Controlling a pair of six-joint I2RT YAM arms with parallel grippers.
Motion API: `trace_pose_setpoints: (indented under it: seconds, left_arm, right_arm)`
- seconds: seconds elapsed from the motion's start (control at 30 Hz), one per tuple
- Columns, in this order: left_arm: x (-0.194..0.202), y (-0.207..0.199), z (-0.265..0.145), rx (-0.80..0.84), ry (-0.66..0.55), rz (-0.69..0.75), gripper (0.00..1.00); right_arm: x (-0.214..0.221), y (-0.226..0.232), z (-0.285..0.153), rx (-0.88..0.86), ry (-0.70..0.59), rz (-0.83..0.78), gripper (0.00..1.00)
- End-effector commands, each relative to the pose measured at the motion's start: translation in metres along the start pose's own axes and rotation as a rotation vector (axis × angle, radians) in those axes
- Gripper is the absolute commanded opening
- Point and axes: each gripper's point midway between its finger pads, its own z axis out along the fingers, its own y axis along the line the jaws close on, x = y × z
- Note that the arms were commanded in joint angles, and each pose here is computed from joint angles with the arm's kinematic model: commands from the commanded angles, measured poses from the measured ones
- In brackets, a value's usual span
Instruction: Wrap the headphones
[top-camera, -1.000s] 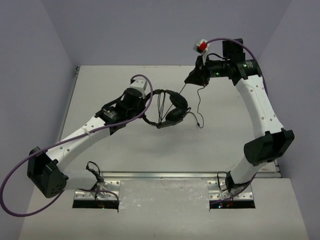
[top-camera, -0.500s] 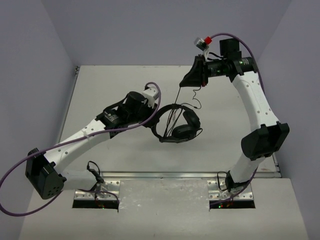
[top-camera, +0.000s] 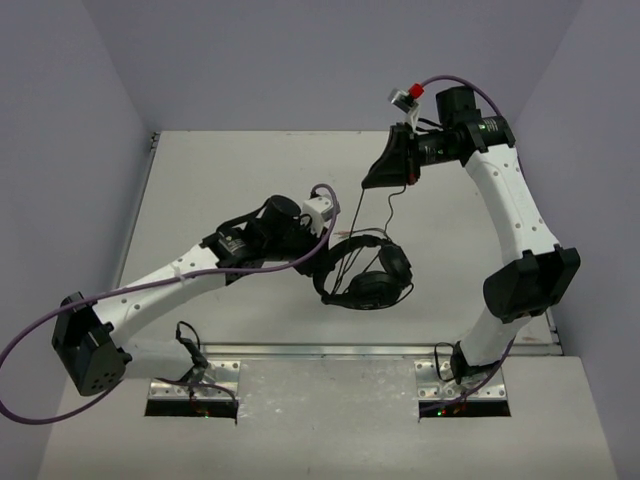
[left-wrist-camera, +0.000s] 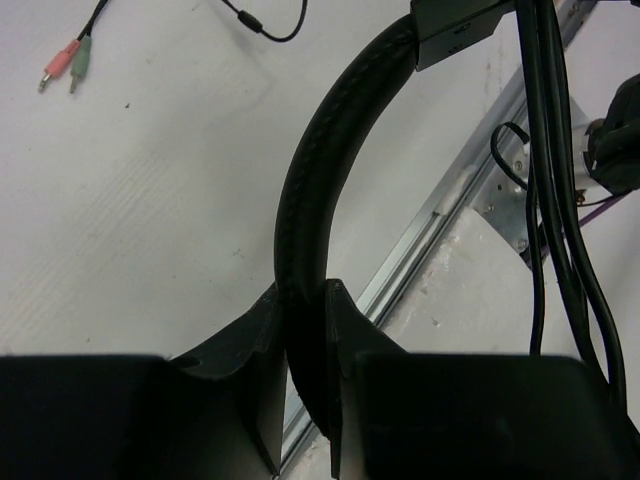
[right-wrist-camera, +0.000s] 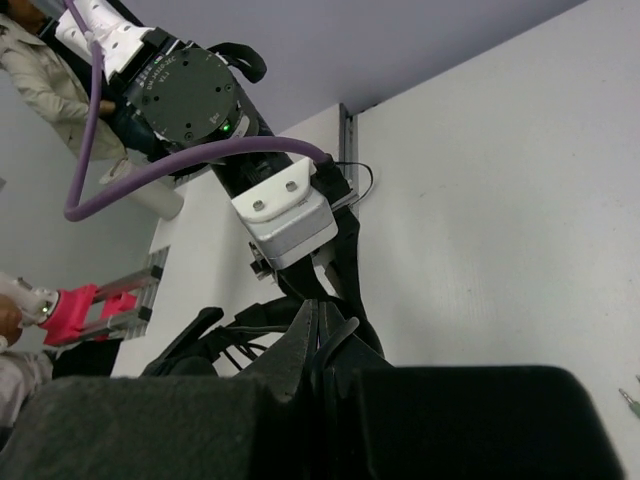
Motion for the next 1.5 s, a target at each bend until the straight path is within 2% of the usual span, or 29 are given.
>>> trace_pose_setpoints:
  seconds: [0.0,0.1,0.17,0.3,0.33,0.4,0.57,0.73,0.77,0.8,0.87,0.93,0.97,1.03,1.07,1.1,1.13,1.27,1.37,1.47]
  left_arm:
    - [0.048,-0.037,-0.012,0.178,0.172,0.090,0.00]
    - [0.035,-0.038,-0.025,0.157,0.098,0.115,0.00]
    - [0.024,-0.029,-0.031,0.087,0.034,0.124,0.00]
    - [-0.005,-0.021,-0.059,-0.006,-0.132,0.156,0.00]
    - [-0.013,-0.012,-0.064,-0.071,-0.168,0.154,0.00]
    - [-0.020,-0.008,-0.075,-0.105,-0.211,0.165,0.00]
    - [-0.016,-0.021,-0.083,-0.028,-0.241,0.218,0.01]
    - [-0.007,-0.043,-0.087,0.102,-0.229,0.263,0.00]
    - [-0.009,-0.043,-0.090,0.100,-0.237,0.263,0.00]
    - [-0.016,-0.041,-0.095,0.074,-0.261,0.247,0.00]
    - [-0.025,-0.046,-0.108,0.079,-0.308,0.245,0.00]
    - [-0.042,-0.044,-0.125,0.029,-0.384,0.204,0.00]
    - [-0.042,-0.041,-0.132,0.003,-0.390,0.191,0.00]
    - [-0.056,-0.032,-0.145,-0.082,-0.415,0.163,0.00]
    - [-0.050,-0.023,-0.146,-0.135,-0.374,0.142,0.00]
    - [-0.060,-0.013,-0.154,-0.208,-0.394,0.112,0.00]
    - [-0.058,-0.005,-0.146,-0.250,-0.351,0.097,0.00]
    - [-0.037,0.025,-0.130,-0.406,-0.188,0.050,0.00]
    - [-0.019,0.033,-0.113,-0.425,-0.091,0.059,0.00]
    - [0.000,0.027,-0.098,-0.351,-0.025,0.075,0.00]
  right_arm:
    - [-0.026,-0.009,-0.014,0.046,-0.041,-0.263,0.01]
    - [-0.018,-0.023,-0.015,0.099,-0.023,-0.237,0.01]
    - [-0.010,-0.033,-0.014,0.116,-0.019,-0.205,0.01]
    - [-0.008,-0.023,-0.011,0.036,-0.043,-0.177,0.01]
    - [-0.006,-0.022,-0.011,0.019,-0.044,-0.155,0.01]
    - [-0.008,-0.014,-0.010,-0.020,-0.053,-0.136,0.01]
    - [-0.012,-0.004,-0.010,-0.111,-0.088,-0.138,0.02]
    - [-0.017,0.010,-0.011,-0.198,-0.130,-0.164,0.08]
    - [-0.015,0.010,-0.011,-0.196,-0.130,-0.171,0.06]
    - [-0.012,0.000,-0.010,-0.139,-0.105,-0.193,0.01]
    - [0.004,-0.021,-0.008,-0.037,-0.062,-0.161,0.01]
    - [0.006,-0.052,-0.009,0.115,-0.046,-0.181,0.01]
    - [0.021,-0.061,-0.009,0.140,-0.040,-0.160,0.01]
    - [0.017,-0.072,-0.012,0.229,-0.061,-0.206,0.01]
    - [0.032,-0.086,-0.011,0.282,-0.066,-0.174,0.01]
    - [0.014,-0.089,-0.015,0.348,-0.126,-0.220,0.01]
    - [0.007,-0.111,-0.027,0.505,-0.171,-0.210,0.01]
    - [-0.013,-0.136,-0.056,0.766,-0.307,-0.205,0.01]
    - [-0.025,-0.151,-0.083,0.953,-0.368,-0.147,0.01]
    - [-0.033,-0.160,-0.103,1.070,-0.370,-0.159,0.01]
